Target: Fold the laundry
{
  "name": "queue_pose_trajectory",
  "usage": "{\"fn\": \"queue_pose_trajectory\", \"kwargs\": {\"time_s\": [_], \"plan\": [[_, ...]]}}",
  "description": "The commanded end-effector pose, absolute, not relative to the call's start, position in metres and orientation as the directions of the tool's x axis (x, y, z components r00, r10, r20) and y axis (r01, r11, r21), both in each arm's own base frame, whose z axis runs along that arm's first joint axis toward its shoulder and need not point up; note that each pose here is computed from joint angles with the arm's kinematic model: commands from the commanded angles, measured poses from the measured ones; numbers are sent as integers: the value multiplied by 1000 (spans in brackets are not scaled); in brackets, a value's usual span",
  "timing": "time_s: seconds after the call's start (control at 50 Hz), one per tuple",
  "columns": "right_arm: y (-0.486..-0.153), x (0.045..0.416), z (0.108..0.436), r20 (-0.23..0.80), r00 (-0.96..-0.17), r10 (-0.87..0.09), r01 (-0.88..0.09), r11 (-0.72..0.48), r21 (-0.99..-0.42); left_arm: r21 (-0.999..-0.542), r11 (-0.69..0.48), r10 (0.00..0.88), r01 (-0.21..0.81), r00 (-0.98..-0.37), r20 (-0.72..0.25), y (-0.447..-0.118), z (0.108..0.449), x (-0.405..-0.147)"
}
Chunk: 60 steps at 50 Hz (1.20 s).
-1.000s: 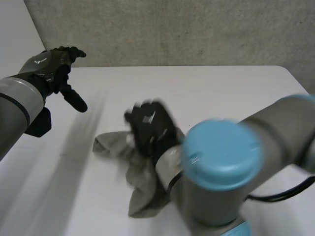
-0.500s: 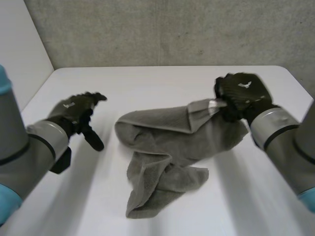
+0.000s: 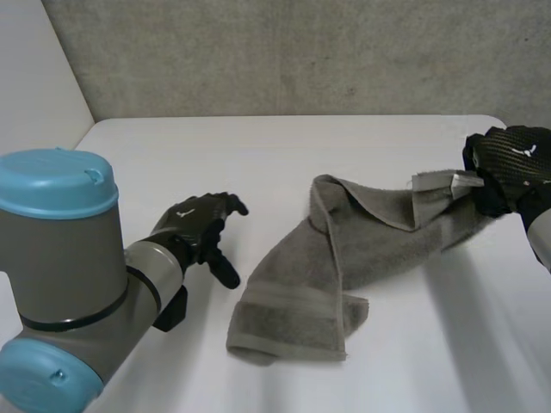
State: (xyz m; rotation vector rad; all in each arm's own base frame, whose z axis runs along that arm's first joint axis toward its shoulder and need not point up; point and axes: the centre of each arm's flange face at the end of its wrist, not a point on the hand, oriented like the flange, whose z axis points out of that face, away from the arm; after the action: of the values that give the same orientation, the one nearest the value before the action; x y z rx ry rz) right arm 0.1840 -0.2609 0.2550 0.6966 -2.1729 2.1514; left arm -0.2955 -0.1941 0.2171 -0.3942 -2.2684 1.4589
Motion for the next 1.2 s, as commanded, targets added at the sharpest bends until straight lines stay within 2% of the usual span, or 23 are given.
{"fn": "queue_pose_trajectory", "kwargs": {"time_s": [0.02,0.12,0.18,0.28,0.38,0.5,0.58,0.68,0.72,0.76,0.78,0.82,0.84,0.88,0.9,0.92,0.94,0.98,1.0,1.04,1.1,1.14,1.2], "plan": [[-261,180,246,304,-896,-323,-316,-18,-949,-928,372,543,31,-818,190,-164,231,-317],[-259,183,241,300,-892,-338,-317,-4,-948,-924,372,619,84,-765,179,-139,220,-342],[-258,183,240,299,-892,-339,-318,0,-948,-922,372,625,107,-763,164,-138,213,-348],[-255,184,233,297,-890,-346,-319,7,-948,-925,320,643,205,-764,53,-133,187,-374],[-253,184,229,297,-889,-347,-319,7,-948,-925,288,649,249,-761,-3,-140,171,-390],[-252,183,225,297,-889,-350,-321,13,-947,-916,285,678,283,-735,-17,-131,149,-409],[-251,184,225,296,-888,-351,-321,13,-947,-911,288,681,295,-732,-22,-129,141,-411],[-252,183,224,298,-887,-352,-322,11,-947,-934,256,651,249,-759,-24,-135,155,-411],[-254,184,225,315,-882,-351,-336,0,-942,-950,231,630,211,-777,-20,-138,170,-409],[-256,184,226,339,-873,-351,-359,-11,-933,-972,186,606,142,-795,0,-138,207,-401],[-256,184,226,339,-872,-351,-359,-11,-933,-972,185,606,142,-795,0,-138,207,-401],[-261,185,225,417,-836,-358,-438,-23,-899,-982,161,587,94,-810,19,-140,236,-385],[-261,185,225,417,-835,-358,-439,-23,-898,-982,161,586,93,-810,19,-140,236,-384],[-264,185,218,512,-766,-389,-554,-6,-833,-987,148,540,60,-841,30,-154,256,-359],[-264,185,217,513,-765,-389,-554,-6,-832,-987,147,540,60,-841,30,-154,256,-359],[-265,185,212,554,-718,-421,-616,15,-787,-987,148,533,56,-846,31,-159,263,-349],[-265,185,211,554,-718,-422,-617,15,-787,-987,148,533,56,-846,31,-159,263,-348],[-267,184,205,618,-622,-481,-718,36,-695,-980,172,552,97,-834,14,-167,260,-332],[-267,184,205,618,-621,-481,-719,36,-694,-980,172,552,97,-834,14,-167,260,-332],[-267,184,200,657,-526,-540,-797,45,-602,-959,218,583,182,-812,-21,-181,247,-316],[-267,184,197,659,-487,-573,-822,45,-568,-944,240,593,228,-804,-43,-191,241,-307],[-271,186,197,665,-447,-599,-844,34,-536,-913,280,611,297,-789,-69,-207,233,-292],[-278,202,207,682,-443,-582,-827,-29,-562,-893,286,635,347,-767,-95,-220,228,-289]]}}
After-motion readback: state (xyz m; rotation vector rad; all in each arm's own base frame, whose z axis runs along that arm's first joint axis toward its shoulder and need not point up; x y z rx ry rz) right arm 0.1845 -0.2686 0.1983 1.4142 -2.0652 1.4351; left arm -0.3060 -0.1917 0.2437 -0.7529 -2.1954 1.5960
